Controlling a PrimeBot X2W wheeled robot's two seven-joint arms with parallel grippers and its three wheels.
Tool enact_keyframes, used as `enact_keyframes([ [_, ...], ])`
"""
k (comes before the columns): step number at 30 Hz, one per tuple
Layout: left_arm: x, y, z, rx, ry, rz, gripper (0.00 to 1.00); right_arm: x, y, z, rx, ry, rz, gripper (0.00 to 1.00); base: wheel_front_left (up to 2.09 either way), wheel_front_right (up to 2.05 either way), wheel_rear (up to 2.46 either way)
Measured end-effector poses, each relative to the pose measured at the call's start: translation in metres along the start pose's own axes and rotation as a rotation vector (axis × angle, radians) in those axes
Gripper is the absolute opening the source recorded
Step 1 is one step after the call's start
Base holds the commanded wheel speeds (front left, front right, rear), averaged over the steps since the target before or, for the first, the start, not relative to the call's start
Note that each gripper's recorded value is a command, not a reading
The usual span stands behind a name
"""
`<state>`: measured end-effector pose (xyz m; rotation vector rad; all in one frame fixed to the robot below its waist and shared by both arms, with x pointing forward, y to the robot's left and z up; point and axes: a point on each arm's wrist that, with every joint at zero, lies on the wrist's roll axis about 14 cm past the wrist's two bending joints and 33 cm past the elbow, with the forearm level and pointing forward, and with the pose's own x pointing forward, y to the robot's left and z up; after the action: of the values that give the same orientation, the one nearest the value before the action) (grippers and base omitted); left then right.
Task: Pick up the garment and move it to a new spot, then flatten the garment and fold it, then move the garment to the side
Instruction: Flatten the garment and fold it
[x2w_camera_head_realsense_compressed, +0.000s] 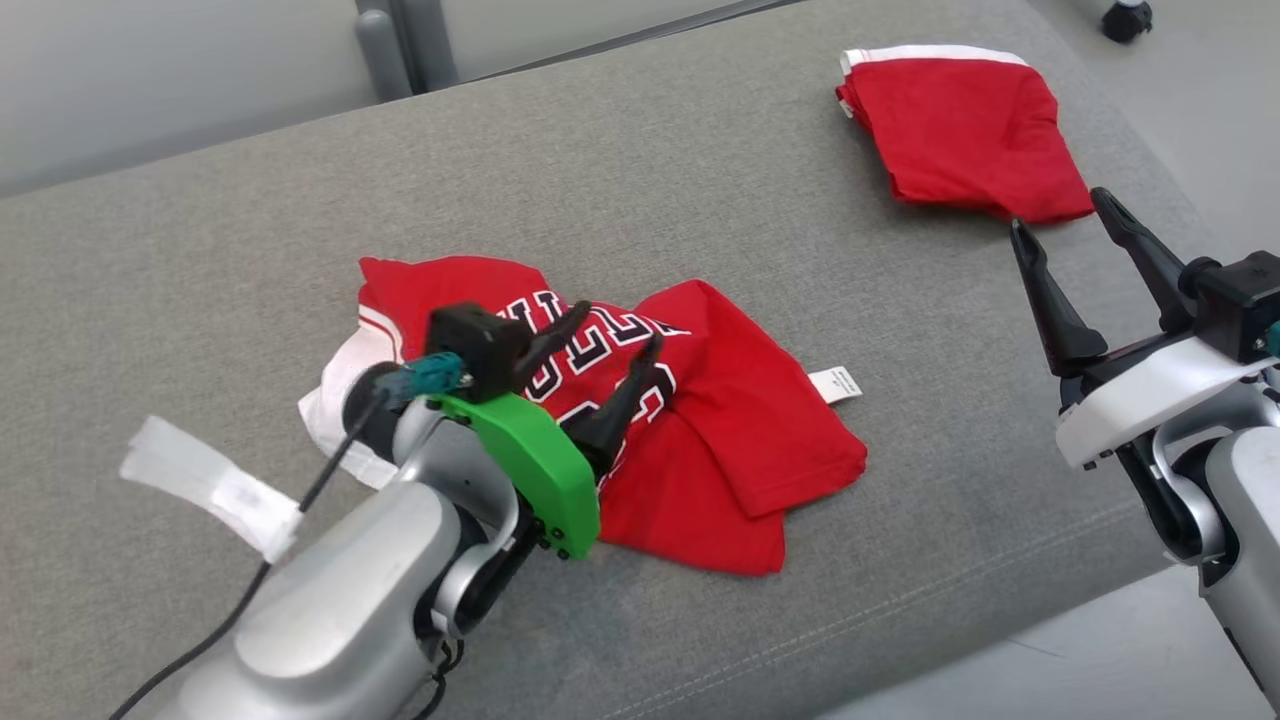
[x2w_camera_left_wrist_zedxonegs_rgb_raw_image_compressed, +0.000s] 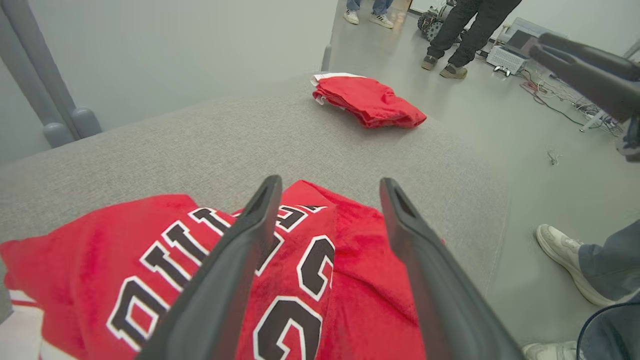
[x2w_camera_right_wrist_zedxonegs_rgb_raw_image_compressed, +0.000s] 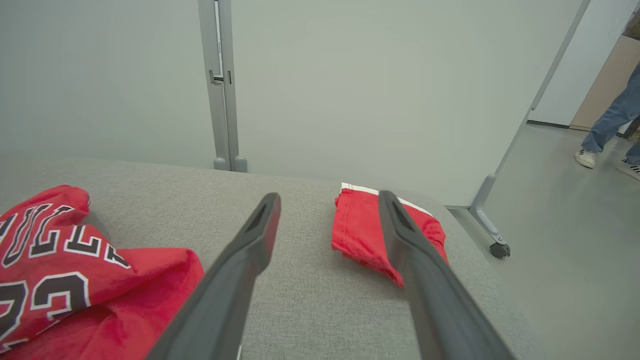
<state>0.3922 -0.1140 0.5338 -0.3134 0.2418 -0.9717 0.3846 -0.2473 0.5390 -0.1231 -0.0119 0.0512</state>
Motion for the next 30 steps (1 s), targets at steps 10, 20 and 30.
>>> enact_keyframes([
  [10,0.022,-0.075,-0.068,0.061,0.238,-0.222,1.0,-0.027,-0.024,-0.009,0.012,0.045,-0.094,1.0,0.0,0.0,0.0],
  [20,0.038,-0.063,-0.12,0.06,0.413,-0.213,1.0,-0.052,-0.05,-0.011,0.005,0.067,-0.207,1.0,0.0,0.0,0.0],
  [30,0.044,-0.072,-0.159,0.101,0.527,-0.258,1.0,-0.073,-0.058,-0.024,0.021,0.116,-0.274,1.0,0.0,0.0,0.0],
])
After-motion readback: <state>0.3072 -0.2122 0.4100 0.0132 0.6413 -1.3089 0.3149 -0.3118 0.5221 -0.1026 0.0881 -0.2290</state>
